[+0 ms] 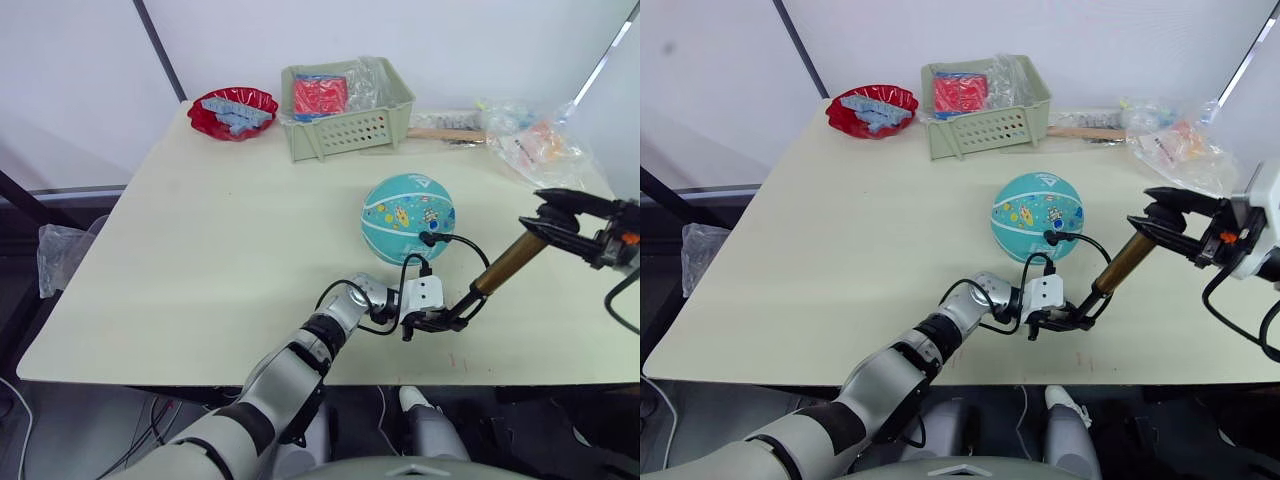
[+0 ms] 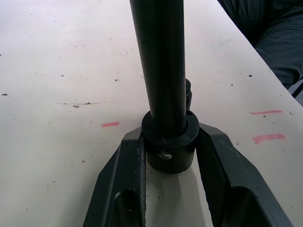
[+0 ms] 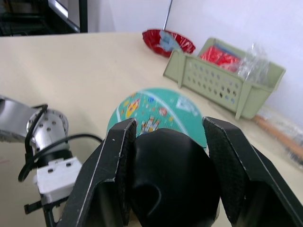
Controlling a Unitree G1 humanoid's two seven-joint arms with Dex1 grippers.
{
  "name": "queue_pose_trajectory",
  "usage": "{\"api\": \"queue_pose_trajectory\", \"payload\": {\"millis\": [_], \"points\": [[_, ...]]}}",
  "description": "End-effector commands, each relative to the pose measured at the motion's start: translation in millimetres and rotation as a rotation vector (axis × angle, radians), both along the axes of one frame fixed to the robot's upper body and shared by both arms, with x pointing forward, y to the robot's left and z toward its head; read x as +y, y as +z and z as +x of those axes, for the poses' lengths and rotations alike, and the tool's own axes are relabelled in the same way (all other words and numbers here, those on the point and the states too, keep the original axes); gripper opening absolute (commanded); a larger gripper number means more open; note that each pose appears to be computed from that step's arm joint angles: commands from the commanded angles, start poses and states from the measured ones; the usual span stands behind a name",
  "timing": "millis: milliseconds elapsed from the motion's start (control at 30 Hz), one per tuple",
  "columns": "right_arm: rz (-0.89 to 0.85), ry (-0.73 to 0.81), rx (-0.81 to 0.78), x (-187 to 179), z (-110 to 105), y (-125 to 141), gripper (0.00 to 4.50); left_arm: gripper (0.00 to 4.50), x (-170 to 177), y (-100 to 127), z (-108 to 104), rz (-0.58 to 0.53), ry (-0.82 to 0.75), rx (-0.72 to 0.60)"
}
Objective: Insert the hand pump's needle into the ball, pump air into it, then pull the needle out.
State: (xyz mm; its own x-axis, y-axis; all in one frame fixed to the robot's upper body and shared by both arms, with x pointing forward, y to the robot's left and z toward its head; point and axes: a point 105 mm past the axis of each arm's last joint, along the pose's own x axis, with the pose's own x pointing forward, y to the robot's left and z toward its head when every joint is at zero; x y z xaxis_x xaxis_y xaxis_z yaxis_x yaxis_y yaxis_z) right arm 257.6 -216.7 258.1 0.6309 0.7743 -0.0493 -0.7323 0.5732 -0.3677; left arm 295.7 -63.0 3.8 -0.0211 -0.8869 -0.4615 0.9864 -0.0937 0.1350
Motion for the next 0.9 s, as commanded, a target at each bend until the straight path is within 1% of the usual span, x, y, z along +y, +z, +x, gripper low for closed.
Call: {"api": "queue_pose_trajectory", "payload": {"millis": [33,133,233,400,500,533,600,633,800,900], "points": [[-0.022,-0.019,-0.185,-0.7,-11.3,49.9,1.74,1.03,50.9,-64.6,-15.8,0.281,0.060,0.123],[-0.031,0.004,-0.214,6.2,-13.9,62.3,1.74,1.03,50.6,-65.2,-16.5,0.282,0.059,0.123],[-0.034,0.015,-0.225,10.6,-14.9,67.9,1.74,1.03,50.4,-65.7,-17.2,0.281,0.059,0.125],[-0.023,0.052,-0.188,21.3,-15.3,58.1,1.74,1.03,50.5,-66.4,-18.1,0.282,0.057,0.127],[-0.066,0.077,-0.125,29.9,-12.9,33.3,1.74,1.03,50.6,-67.0,-18.6,0.283,0.057,0.129],[-0.048,0.093,-0.108,36.0,-12.4,25.3,1.74,1.03,50.6,-67.1,-18.7,0.284,0.057,0.129],[-0.053,0.122,-0.060,47.9,-10.9,-1.1,1.74,1.03,50.5,-67.2,-18.7,0.283,0.058,0.129],[-0.053,0.127,-0.049,50.9,-10.4,-9.8,1.74,1.03,50.1,-67.2,-18.8,0.283,0.059,0.129],[-0.017,0.104,0.066,51.2,-8.7,-64.7,1.72,1.03,49.6,-67.8,-18.7,0.281,0.067,0.128],[-0.032,0.090,0.128,49.1,-10.6,-94.5,1.72,1.03,49.4,-68.3,-19.2,0.281,0.068,0.128]]}}
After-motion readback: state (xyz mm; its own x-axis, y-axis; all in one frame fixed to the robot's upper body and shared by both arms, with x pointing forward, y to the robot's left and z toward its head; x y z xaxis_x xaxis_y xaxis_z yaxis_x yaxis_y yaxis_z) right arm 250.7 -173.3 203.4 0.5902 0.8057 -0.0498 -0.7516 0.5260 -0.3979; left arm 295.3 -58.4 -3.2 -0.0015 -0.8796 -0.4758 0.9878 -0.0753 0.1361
